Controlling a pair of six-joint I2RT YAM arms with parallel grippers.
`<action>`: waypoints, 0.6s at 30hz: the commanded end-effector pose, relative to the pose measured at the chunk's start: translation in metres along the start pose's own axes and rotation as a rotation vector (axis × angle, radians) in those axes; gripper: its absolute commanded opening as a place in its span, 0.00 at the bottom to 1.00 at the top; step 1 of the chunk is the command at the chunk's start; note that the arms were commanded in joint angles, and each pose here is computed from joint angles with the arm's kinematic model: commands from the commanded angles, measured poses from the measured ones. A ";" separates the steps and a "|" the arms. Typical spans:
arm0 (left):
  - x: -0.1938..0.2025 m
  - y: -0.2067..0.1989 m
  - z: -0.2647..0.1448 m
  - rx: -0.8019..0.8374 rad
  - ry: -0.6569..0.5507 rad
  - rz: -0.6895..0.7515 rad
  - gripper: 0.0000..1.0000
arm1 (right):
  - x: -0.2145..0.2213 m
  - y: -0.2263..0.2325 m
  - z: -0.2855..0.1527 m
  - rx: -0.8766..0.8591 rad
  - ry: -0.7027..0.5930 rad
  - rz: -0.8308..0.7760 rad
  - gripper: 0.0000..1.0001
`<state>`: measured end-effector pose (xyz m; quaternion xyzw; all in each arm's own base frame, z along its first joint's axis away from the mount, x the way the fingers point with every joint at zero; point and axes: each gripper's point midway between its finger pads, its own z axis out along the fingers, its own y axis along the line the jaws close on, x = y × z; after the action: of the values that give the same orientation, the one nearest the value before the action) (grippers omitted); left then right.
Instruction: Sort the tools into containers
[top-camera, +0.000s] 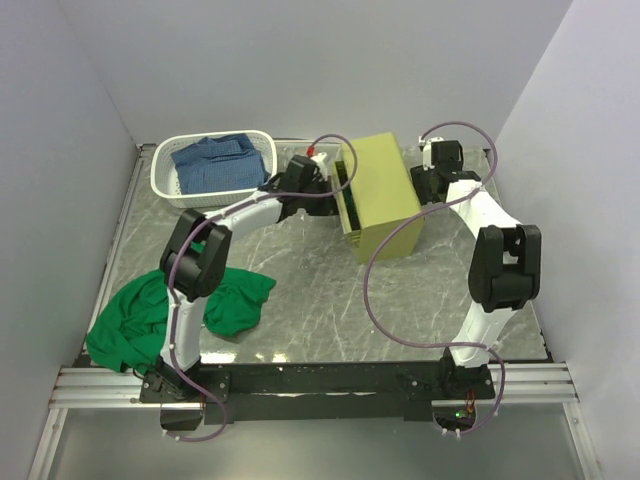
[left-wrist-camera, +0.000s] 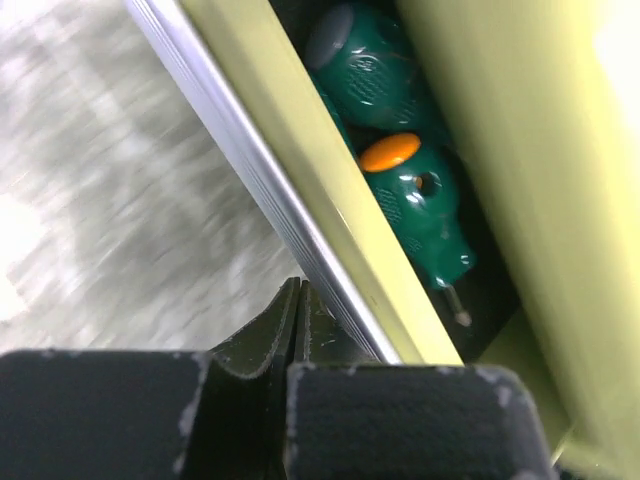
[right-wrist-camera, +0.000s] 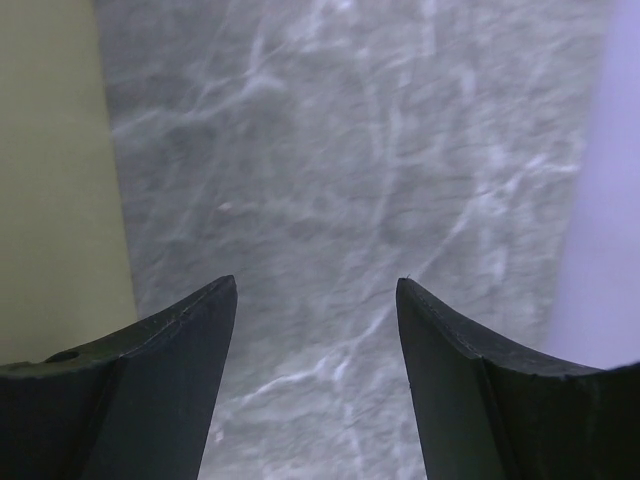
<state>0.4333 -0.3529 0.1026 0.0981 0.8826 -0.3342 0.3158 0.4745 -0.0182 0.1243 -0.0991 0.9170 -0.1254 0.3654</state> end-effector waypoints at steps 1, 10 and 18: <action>-0.026 -0.051 0.011 0.104 -0.078 0.074 0.01 | 0.020 0.080 -0.010 -0.272 0.068 -0.062 0.73; -0.022 -0.042 0.014 0.033 -0.081 0.046 0.03 | 0.011 0.075 -0.010 -0.226 0.046 -0.048 0.74; -0.056 -0.026 -0.058 0.001 -0.165 -0.029 0.66 | -0.015 0.034 -0.013 -0.120 -0.030 0.084 0.80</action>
<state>0.4268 -0.3604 0.1039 0.0812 0.8889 -0.3219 0.3156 0.4652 0.0039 0.1128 -0.0857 0.9298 -0.0843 0.3479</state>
